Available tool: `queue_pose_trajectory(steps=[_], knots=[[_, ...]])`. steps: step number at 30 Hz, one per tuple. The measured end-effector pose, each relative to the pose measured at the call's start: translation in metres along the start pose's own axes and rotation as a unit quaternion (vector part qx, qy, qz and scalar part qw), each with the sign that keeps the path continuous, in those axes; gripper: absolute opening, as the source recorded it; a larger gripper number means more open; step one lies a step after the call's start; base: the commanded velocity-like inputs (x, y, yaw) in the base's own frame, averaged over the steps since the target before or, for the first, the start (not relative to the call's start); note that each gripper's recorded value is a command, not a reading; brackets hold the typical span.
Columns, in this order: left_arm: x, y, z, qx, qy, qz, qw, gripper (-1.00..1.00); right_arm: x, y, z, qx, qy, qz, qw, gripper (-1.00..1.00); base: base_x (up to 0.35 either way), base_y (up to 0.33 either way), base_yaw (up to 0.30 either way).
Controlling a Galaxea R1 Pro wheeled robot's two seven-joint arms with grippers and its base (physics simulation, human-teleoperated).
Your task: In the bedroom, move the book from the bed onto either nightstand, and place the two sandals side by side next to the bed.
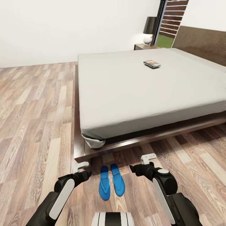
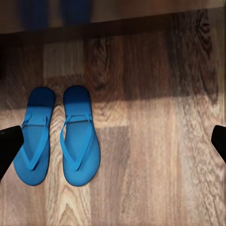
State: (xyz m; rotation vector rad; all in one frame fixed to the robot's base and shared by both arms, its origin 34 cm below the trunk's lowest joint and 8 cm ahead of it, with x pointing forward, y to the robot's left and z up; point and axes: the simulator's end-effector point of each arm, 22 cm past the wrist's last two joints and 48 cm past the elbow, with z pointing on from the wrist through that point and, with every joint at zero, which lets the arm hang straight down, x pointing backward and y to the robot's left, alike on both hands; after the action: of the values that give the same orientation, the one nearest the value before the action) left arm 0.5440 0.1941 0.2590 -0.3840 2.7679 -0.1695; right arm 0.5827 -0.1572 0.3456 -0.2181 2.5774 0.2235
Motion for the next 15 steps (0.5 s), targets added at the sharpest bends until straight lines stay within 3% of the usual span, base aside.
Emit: queue_pose_trajectory(steps=[8, 15], knots=[[-0.011, -0.01, -0.012, 0.009, -0.014, -0.001, 0.9999, 1.0, -0.013, 0.001, -0.012, 0.002, -0.016, -0.003, 0.9999, 1.0, 0.0, 0.0, -0.014], [-0.019, -0.018, -0.024, 0.017, -0.027, 0.0, 0.9995, 1.0, -0.024, 0.001, -0.023, 0.004, -0.03, -0.005, 0.9995, 1.0, 0.0, 0.0, -0.19]])
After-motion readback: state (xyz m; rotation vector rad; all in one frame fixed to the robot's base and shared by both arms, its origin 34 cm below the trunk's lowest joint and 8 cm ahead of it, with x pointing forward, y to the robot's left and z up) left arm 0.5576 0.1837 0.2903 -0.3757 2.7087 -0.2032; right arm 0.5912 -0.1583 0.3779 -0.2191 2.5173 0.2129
